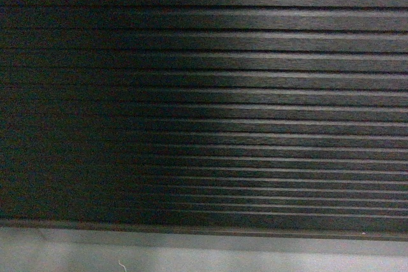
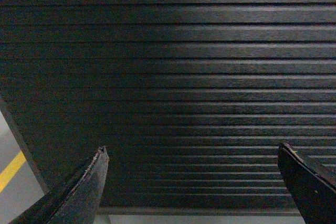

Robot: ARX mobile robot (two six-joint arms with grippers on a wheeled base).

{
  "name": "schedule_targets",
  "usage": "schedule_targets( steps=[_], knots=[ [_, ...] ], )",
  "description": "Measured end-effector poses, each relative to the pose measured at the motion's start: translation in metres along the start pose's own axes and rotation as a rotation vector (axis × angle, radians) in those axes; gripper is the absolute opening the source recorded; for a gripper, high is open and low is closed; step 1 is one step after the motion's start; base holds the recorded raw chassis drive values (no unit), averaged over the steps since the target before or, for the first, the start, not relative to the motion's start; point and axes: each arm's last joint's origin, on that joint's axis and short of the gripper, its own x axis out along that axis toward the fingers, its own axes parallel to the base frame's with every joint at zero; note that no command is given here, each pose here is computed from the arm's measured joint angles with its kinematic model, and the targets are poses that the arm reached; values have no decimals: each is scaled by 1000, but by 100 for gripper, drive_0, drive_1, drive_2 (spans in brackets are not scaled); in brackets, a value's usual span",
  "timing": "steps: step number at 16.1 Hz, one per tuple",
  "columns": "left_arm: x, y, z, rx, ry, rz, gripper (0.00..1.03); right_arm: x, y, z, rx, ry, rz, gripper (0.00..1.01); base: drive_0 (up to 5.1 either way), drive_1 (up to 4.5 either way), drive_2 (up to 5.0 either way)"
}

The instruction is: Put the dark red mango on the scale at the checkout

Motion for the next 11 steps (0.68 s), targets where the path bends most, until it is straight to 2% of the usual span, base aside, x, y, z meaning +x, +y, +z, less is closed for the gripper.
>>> schedule_targets(
  steps=[11],
  knots=[
    [0, 0, 0, 0, -1, 2, 98, 0, 0, 0, 0, 2, 2, 98, 0, 0, 0]
  ],
)
